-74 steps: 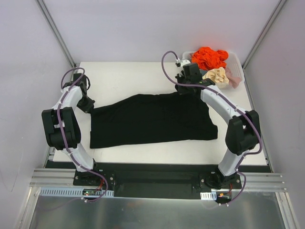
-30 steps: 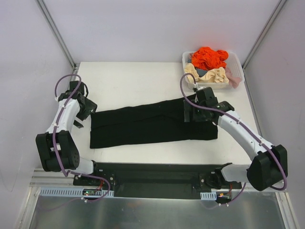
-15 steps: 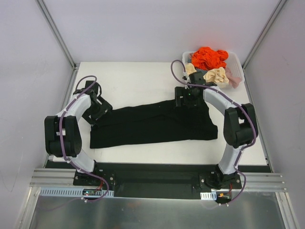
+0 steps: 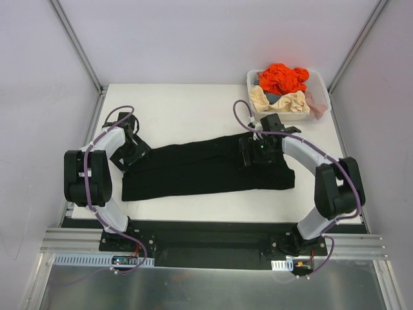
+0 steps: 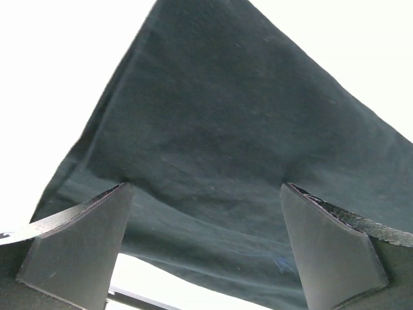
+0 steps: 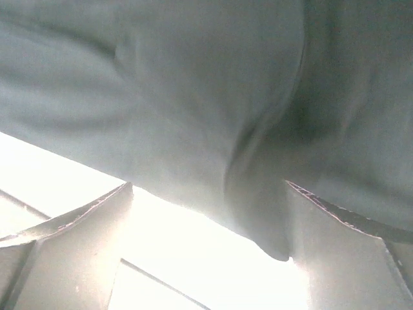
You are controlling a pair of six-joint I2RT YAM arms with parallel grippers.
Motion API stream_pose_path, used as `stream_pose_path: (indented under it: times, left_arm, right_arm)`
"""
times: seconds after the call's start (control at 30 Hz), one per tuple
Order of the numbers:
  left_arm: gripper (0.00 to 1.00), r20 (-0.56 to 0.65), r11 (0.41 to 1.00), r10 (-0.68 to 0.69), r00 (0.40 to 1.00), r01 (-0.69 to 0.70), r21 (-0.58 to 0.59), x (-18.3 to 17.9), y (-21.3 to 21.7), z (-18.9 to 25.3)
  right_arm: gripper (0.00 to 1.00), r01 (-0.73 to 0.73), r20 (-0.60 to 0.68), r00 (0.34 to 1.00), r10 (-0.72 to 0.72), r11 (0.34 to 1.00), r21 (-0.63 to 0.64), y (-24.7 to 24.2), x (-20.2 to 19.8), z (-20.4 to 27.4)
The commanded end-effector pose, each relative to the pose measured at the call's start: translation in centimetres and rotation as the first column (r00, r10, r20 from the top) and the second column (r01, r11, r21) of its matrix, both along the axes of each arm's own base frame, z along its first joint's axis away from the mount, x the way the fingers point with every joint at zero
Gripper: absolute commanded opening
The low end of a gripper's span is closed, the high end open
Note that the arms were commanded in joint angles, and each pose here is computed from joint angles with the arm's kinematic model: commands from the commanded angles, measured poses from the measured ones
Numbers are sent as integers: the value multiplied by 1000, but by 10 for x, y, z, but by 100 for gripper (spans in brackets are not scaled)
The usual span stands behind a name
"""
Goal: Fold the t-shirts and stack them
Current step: Fold the tshirt
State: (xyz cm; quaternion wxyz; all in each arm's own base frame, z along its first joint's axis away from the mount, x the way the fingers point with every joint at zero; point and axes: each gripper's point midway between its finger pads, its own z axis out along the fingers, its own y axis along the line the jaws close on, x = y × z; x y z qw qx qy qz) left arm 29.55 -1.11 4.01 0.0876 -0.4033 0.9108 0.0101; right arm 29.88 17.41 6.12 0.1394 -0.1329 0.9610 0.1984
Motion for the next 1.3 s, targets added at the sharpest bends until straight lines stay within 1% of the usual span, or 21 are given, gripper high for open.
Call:
stream_pose_path:
  times: [0.0, 0.03, 0.1, 0.2, 0.23, 0.37, 0.4, 0.57, 0.67, 0.73, 0.8, 0.83, 0.9, 0.93, 0.97, 1.03, 1.2, 1.27]
  left_arm:
    - [99, -61, 994, -15, 998, 22, 109, -12, 20, -4]
    - [99, -68, 993, -15, 998, 23, 120, -12, 22, -2]
    - [99, -76, 991, -14, 997, 25, 133, -12, 25, -2]
    - [99, -79, 990, -16, 997, 27, 141, -10, 26, -2]
    - [99, -75, 989, -19, 997, 29, 143, -8, 27, 0]
    - [99, -85, 989, -22, 996, 34, 143, -7, 27, -2]
    - [99, -85, 989, -24, 996, 35, 141, -7, 26, -3]
    - [99, -79, 989, -24, 997, 36, 146, -9, 27, 0]
    - [99, -73, 988, -23, 997, 33, 148, -9, 28, 1]
    - [99, -68, 989, -24, 997, 33, 141, -9, 26, 2]
    - [99, -68, 990, -26, 997, 35, 135, -9, 25, 2]
    - [99, -65, 990, -26, 998, 35, 135, -9, 25, 3]
    - [99, -66, 990, -25, 997, 33, 136, -10, 25, 3]
    - [99, -65, 990, -25, 998, 33, 136, -10, 25, 3]
    - [99, -66, 990, -25, 997, 33, 136, -11, 25, 3]
    - [99, -63, 991, -25, 998, 33, 133, -10, 25, 3]
    - [99, -62, 991, -25, 998, 33, 132, -9, 25, 4]
    - [99, -60, 991, -26, 998, 33, 129, -8, 24, 4]
  right_arm:
    - [97, -4, -22, 1000, 4, 1000, -7, -14, -44, 17]
    - [97, 0, -15, 1000, 0, 1000, -9, -17, -51, 22]
    - [97, 7, -59, 998, -9, 999, -34, -27, -71, 17]
    - [97, 16, -50, 999, -18, 1000, -22, -29, -83, 27]
    - [97, 20, -29, 999, -20, 1000, -12, -29, -83, 33]
    - [97, 32, 70, 997, -34, 999, 18, -24, -62, 59]
    - [97, 31, 123, 992, -35, 999, 41, -18, -49, 74]
    - [97, 25, 172, 984, -37, 997, 71, -1, -8, 86]
    - [97, 49, 202, 978, -56, 998, 41, 2, 25, 80]
    - [97, 66, 194, 979, -69, 998, 25, 7, 46, 71]
    - [97, 78, 181, 980, -81, 997, 22, 11, 58, 65]
    - [97, 71, 148, 986, -72, 997, 16, 15, 62, 52]
    - [97, 65, 148, 987, -67, 998, 20, 19, 73, 50]
    - [97, 63, 130, 990, -63, 998, 3, 18, 76, 39]
    - [97, 72, 140, 988, -70, 997, -9, 17, 82, 38]
    - [97, 78, 108, 991, -75, 997, -20, 15, 83, 26]
    - [97, 67, 34, 997, -66, 997, -28, 15, 69, 2]
    - [97, 71, 30, 997, -70, 997, -36, 12, 67, -2]
